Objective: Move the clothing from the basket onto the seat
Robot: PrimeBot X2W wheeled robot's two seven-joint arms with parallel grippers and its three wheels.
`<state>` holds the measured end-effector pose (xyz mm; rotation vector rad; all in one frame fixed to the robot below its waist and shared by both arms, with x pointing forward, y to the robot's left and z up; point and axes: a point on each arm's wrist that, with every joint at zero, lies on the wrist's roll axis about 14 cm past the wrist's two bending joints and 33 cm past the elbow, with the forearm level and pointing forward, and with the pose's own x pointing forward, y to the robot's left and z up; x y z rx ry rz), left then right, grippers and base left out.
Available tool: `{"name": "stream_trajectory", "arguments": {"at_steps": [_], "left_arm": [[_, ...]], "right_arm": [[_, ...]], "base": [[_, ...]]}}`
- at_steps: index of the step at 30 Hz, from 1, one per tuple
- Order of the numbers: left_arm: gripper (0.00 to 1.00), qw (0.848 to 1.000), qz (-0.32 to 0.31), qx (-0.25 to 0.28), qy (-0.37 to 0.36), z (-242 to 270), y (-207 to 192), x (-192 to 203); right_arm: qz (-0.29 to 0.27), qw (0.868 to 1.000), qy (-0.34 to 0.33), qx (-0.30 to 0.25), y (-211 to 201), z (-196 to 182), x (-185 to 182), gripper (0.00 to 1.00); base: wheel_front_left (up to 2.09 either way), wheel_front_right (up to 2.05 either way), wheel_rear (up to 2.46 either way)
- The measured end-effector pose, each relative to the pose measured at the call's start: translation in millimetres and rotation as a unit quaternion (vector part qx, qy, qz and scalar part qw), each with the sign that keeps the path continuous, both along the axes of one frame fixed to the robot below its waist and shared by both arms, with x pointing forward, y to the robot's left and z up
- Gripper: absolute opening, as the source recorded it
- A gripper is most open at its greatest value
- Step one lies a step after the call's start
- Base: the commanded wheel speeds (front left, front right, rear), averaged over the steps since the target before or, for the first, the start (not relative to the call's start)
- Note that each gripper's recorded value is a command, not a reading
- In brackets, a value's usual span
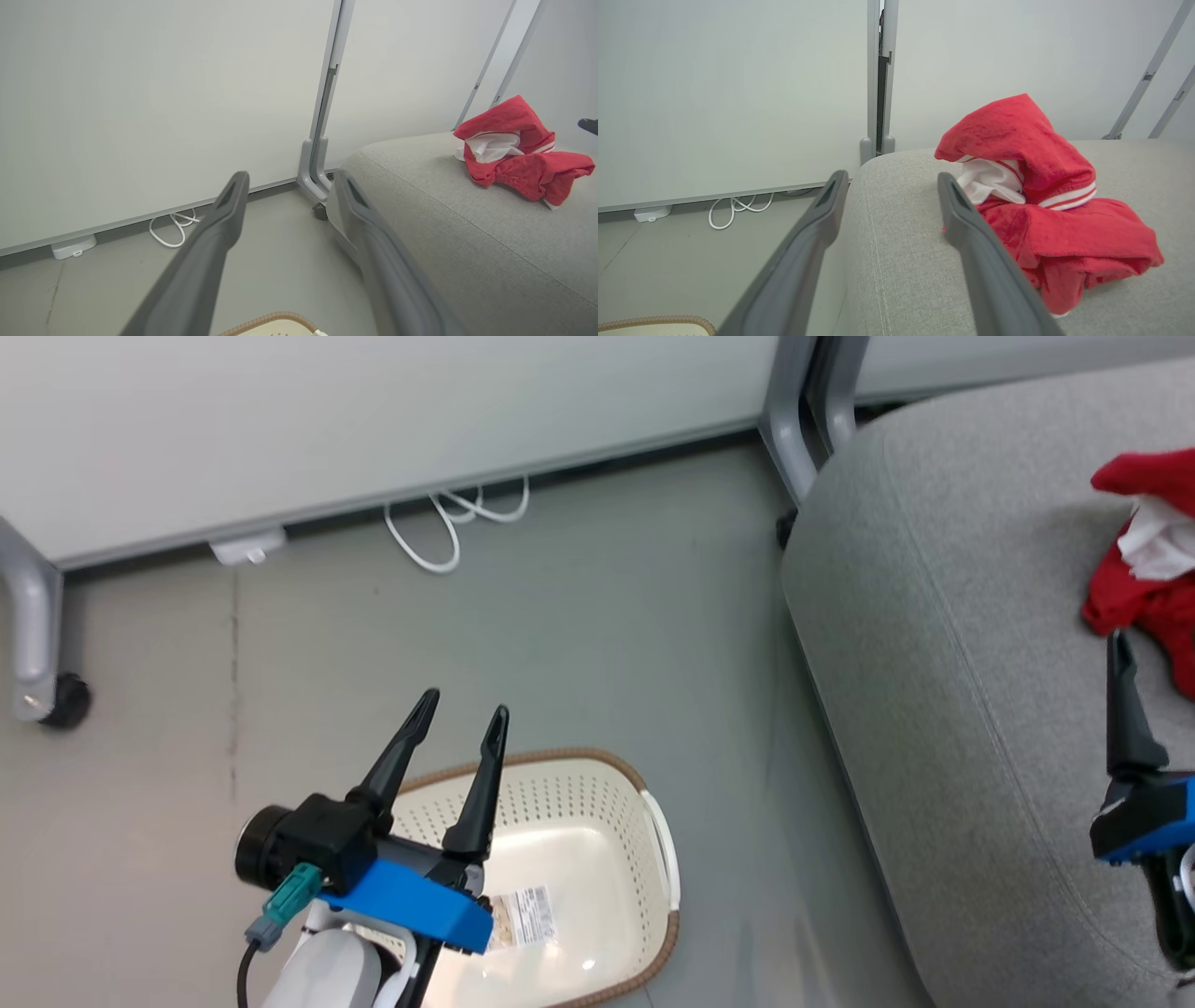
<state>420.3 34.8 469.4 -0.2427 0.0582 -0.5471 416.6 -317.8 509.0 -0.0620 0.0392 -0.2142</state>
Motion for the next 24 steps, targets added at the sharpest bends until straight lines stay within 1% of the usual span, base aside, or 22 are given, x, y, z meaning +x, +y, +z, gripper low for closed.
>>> {"name": "stream_trajectory", "arguments": {"at_steps": [4, 9, 14, 20, 24], "left_arm": [[1.00, 0.999, 0.035, 0.002, -0.007, 10.0, 20.4, -13.0], [1.00, 0.996, 0.089, 0.008, -0.007, 13.1, 54.0, -27.9], [1.00, 0.990, 0.143, 0.008, -0.005, 13.8, 86.4, -41.3], [1.00, 0.981, 0.193, 0.010, -0.005, 14.2, 118.3, -59.8], [1.00, 0.975, 0.221, 0.013, -0.001, 11.7, 137.2, -70.6]], "right_arm": [[0.019, 1.000, -0.015, 0.008, 20.0, 10.4, -15.2, 1.00], [0.055, 0.998, -0.028, 0.018, 55.8, 12.4, -22.9, 1.00], [0.086, 0.995, -0.032, 0.030, 85.0, 8.3, -27.7, 1.00], [0.112, 0.992, -0.038, 0.044, 111.3, 4.9, -36.4, 1.00], [0.141, 0.988, -0.040, 0.054, 135.3, 4.6, -36.3, 1.00]], "base": [[0.00, 0.00, 0.00], [0.00, 0.00, 0.00], [0.00, 0.00, 0.00], [0.00, 0.00, 0.00], [0.00, 0.00, 0.00]]}}
